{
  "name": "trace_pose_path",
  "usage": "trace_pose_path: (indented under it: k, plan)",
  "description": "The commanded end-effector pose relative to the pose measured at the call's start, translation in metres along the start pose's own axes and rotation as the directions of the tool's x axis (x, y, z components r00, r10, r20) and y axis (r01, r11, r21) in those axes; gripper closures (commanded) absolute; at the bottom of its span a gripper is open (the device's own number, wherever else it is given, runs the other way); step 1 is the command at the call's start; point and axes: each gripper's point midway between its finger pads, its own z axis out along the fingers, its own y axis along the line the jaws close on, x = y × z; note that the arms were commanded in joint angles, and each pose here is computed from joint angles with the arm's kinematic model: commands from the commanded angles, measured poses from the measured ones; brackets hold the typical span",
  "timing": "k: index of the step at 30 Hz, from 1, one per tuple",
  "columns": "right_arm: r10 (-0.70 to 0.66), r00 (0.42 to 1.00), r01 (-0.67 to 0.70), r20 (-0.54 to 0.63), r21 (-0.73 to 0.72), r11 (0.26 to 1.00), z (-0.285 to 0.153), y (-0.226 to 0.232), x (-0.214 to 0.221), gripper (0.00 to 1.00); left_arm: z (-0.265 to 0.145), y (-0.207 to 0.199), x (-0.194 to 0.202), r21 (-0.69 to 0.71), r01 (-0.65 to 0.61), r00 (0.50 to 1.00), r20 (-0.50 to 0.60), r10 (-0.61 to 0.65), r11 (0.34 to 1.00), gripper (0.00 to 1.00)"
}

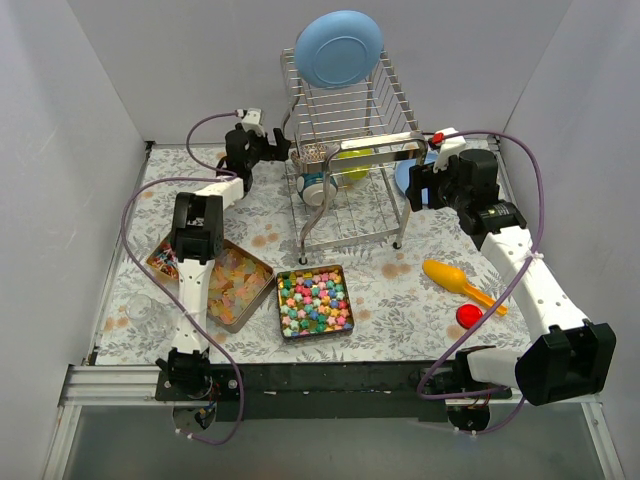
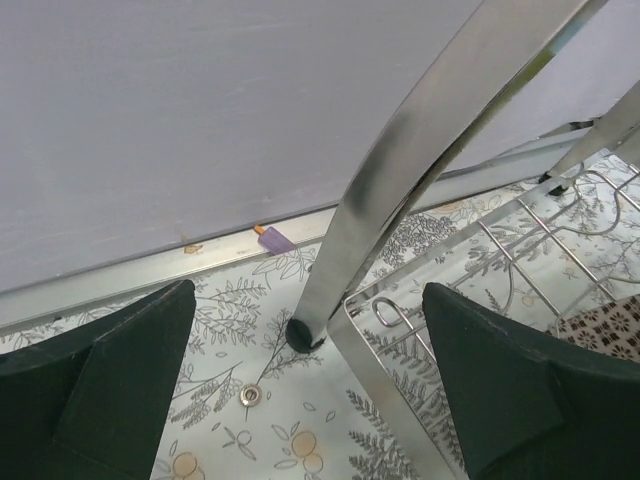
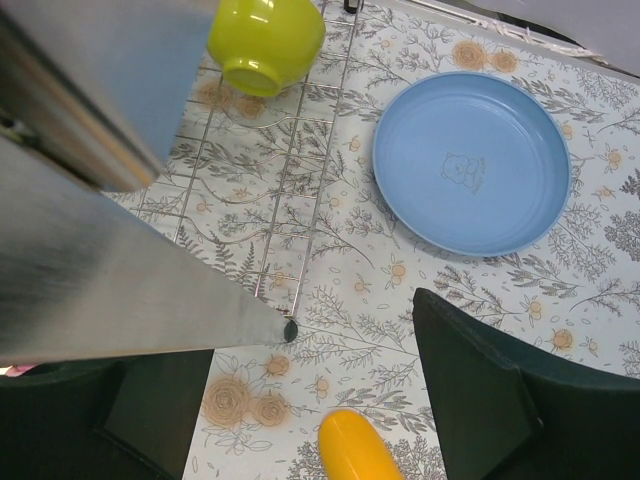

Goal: Pack the candies
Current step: Adjust the distractor at the center of the board.

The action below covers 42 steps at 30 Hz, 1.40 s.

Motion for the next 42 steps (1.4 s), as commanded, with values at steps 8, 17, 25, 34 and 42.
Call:
trace_pose_path:
  k: [8,17,25,34,42]
  plan:
    - [-0.107,0.977,0.112,-0.184,0.017,0.994,0.004,-0.013,0.048,0.16,0.012,0.034,-0.053,-0.379,0.039,0.973,0.224,0.051,0.924,0.02]
    - [-0.068,0.981,0.101,-0.182,0.176,0.979,0.014,-0.046,0.05,0.14,-0.04,0.067,-0.076,-0.58,0.079,0.964,0.253,0.087,0.811,0.02]
    - [-0.002,0.975,0.056,-0.22,0.239,0.969,0.037,-0.082,0.057,0.14,-0.08,0.08,-0.087,-0.644,0.035,0.97,0.208,0.13,0.764,0.02]
    - [0.001,0.987,0.036,-0.16,0.224,0.974,0.078,-0.1,0.031,0.16,-0.142,0.072,-0.078,-0.683,0.006,0.984,0.135,0.118,0.73,0.02]
    - [-0.035,0.991,0.058,-0.129,0.175,0.983,0.113,-0.104,0.018,0.17,-0.187,0.063,-0.075,-0.705,-0.035,0.989,0.077,0.126,0.708,0.02]
